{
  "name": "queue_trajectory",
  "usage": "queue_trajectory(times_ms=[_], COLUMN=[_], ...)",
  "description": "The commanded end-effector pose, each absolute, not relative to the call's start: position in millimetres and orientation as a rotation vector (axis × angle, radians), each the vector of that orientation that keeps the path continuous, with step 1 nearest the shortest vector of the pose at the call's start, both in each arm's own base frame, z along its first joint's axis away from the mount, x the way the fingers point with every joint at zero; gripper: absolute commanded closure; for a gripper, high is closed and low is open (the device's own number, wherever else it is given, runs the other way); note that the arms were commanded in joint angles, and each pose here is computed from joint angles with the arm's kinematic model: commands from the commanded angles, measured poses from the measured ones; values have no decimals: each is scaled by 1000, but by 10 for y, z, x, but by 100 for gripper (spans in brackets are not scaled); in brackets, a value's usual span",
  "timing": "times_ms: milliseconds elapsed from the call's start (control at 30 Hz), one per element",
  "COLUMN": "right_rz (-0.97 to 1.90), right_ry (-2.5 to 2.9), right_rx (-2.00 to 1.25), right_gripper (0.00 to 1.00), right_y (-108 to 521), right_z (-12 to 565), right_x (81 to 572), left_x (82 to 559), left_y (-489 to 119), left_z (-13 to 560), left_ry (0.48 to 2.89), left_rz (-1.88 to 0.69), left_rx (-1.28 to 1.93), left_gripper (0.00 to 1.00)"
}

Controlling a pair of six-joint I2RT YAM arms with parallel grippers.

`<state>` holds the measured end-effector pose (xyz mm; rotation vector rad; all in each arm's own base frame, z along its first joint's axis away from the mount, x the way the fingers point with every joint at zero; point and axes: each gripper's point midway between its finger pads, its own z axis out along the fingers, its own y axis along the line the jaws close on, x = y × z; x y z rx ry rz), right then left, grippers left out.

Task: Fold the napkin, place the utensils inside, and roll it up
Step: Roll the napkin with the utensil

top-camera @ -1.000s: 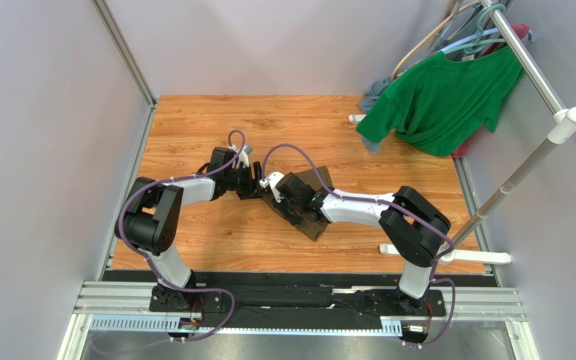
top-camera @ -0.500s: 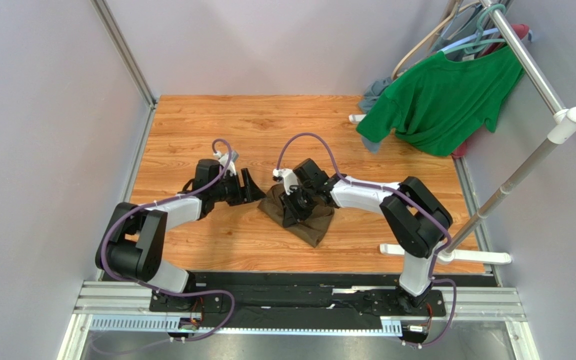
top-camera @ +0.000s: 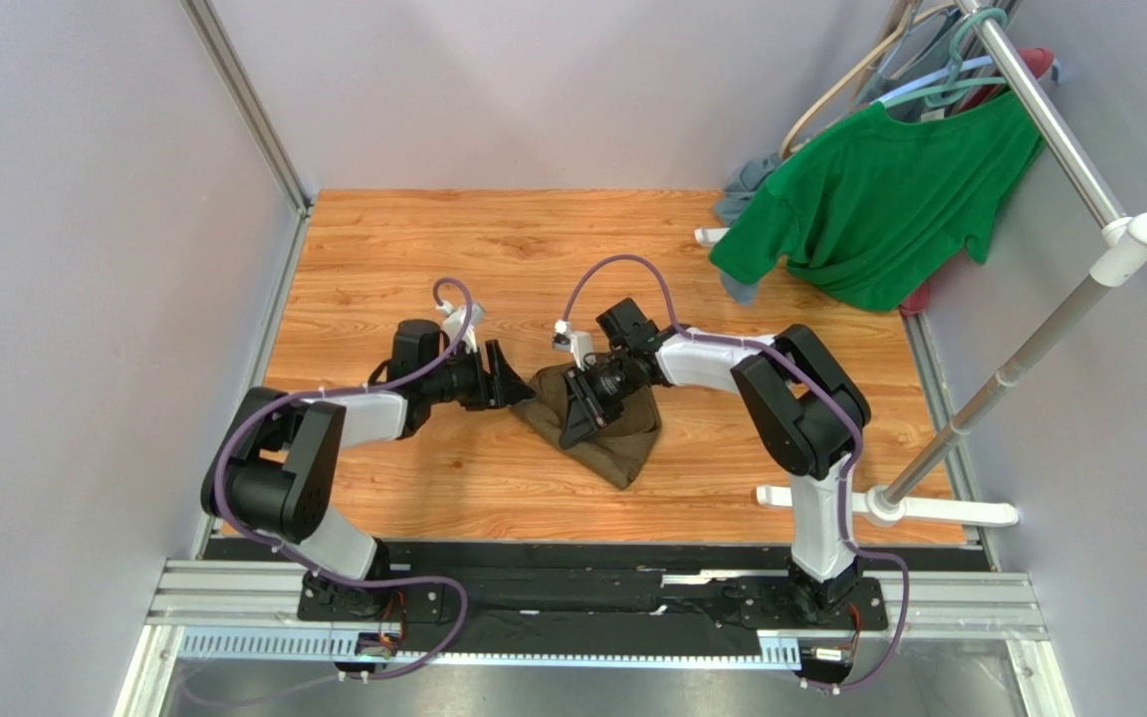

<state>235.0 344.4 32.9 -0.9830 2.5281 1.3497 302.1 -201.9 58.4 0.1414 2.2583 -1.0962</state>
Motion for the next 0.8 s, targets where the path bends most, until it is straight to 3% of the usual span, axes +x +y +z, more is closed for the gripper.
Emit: queue_trajectory(times_ms=[0, 267, 367, 400, 500, 533, 567, 767], right_rz=[1398, 1430, 1414, 1402, 1366, 1349, 1331, 1011], right_ry=[2568, 2579, 2569, 2567, 2528, 2520, 2508, 2399], right_rx=[-981, -985, -978, -973, -970, -965, -963, -885], right_gripper=[97, 98, 95, 93, 72, 59, 53, 44], right_y=[3432, 3410, 3403, 3392, 3411, 3409, 3413, 3261], right_z=[204, 139, 186, 196, 378, 450, 511, 989], right_x=[2337, 2348, 2389, 2408, 2472, 2502, 2523, 2828], left_x=[3126, 3187, 3201, 3173, 3154, 3161, 3190, 3167], left_y=[-2097, -2188, -2165, -2140, -2078, -2052, -2053, -2038], left_z=[644, 547, 468, 418, 343, 320, 342, 345], left_ry=[2200, 2233, 2275, 2311, 2382, 2402, 2408, 2501], left_rz=[-1117, -1129, -1108, -1094, -1045, -1020, -1014, -1001], left_rx=[215, 210, 177, 158, 112, 95, 92, 51], left_gripper=[36, 45, 70, 83, 100, 100, 100, 100])
